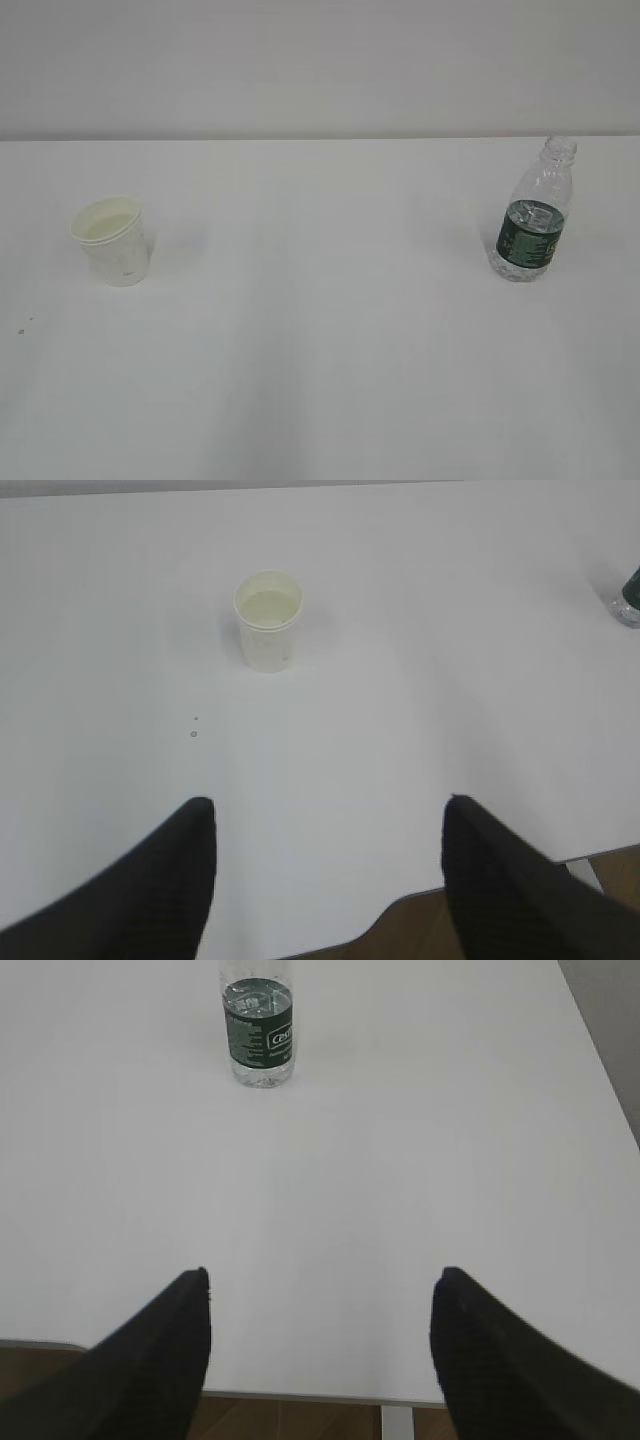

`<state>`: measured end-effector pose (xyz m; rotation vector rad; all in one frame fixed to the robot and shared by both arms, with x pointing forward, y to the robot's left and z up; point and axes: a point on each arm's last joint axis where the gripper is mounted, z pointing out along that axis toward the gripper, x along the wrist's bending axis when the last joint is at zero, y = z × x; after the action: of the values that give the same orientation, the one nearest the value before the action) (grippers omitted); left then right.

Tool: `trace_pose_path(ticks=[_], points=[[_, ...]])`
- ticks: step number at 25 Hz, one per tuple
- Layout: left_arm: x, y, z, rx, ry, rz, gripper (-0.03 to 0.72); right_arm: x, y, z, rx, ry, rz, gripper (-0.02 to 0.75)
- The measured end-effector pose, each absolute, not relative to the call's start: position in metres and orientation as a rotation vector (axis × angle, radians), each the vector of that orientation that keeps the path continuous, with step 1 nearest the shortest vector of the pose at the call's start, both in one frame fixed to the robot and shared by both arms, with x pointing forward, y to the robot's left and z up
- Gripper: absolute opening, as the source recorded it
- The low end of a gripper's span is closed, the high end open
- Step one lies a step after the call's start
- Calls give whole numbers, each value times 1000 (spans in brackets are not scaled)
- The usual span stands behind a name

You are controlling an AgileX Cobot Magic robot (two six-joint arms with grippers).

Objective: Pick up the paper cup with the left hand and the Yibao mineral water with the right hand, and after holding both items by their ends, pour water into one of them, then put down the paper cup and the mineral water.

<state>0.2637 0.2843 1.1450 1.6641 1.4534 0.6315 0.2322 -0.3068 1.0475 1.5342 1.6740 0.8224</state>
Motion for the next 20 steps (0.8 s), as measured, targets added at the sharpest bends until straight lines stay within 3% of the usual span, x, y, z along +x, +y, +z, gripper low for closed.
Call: trace_pose_path(ticks=[20], points=[[230,288,1141,1632,1400,679,491,233,-307,1048,1527,1668,830,518]])
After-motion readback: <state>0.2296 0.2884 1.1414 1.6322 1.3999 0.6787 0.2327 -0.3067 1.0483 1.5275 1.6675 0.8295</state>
